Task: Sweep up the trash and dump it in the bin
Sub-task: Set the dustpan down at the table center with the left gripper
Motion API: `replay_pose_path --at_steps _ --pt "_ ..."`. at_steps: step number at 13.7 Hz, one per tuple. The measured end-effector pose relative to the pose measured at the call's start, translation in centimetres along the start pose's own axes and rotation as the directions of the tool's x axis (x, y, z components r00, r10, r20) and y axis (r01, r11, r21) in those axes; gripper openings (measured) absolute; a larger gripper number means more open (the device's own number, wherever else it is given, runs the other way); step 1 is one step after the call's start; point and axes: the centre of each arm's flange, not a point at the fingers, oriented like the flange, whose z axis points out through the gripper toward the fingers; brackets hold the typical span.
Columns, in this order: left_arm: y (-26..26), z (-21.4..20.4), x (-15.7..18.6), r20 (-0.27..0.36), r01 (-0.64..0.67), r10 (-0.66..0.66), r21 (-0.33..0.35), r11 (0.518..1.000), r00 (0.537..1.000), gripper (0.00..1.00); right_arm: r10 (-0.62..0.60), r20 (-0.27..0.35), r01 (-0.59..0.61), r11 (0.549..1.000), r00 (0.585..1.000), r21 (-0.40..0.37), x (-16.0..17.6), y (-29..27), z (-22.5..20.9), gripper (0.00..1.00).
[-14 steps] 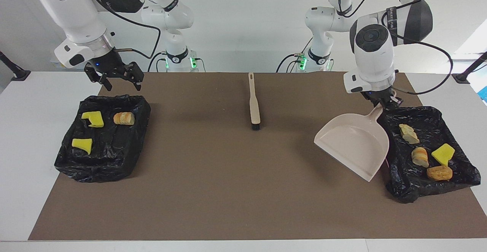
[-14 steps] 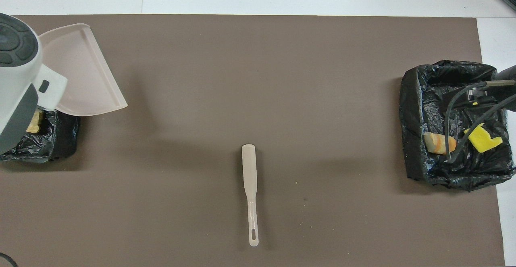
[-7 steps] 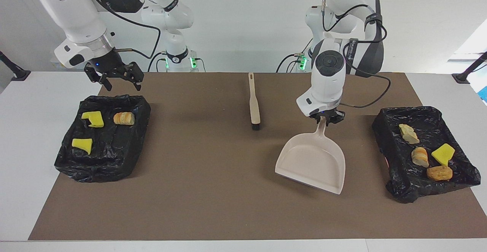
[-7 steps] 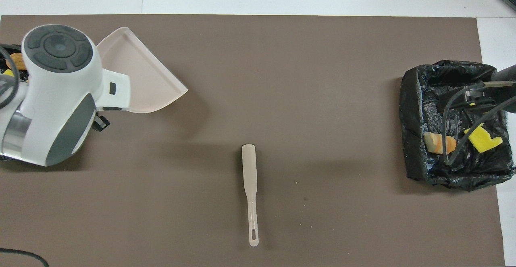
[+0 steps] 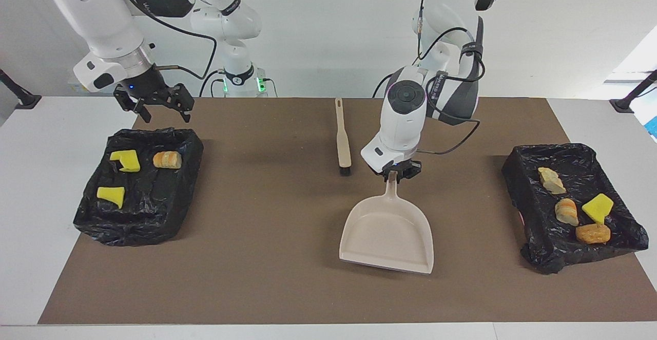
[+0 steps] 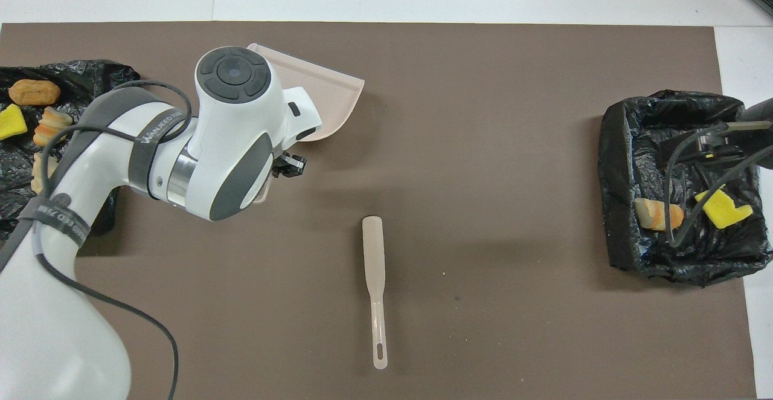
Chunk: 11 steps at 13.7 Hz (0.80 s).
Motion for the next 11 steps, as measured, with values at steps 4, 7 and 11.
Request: replay_pose_path --at_steps 4,7,11 --pt "3.9 2.8 2.6 0.002 0.109 -0.109 -0.007 0.994 0.994 0.31 0.000 0.000 0.000 1.000 1.000 0.000 0.0 0.0 0.0 1.00" --pt "5.9 4.4 3.2 0.012 0.134 -0.134 -0.016 0.991 0.991 0.31 0.000 0.000 0.000 1.000 1.000 0.000 0.0 0.0 0.0 1.00" --pt "7.7 3.9 2.7 0.041 0.185 -0.182 -0.078 0.980 0.982 0.31 0.000 0.000 0.000 1.000 1.000 0.000 0.0 0.0 0.0 1.00"
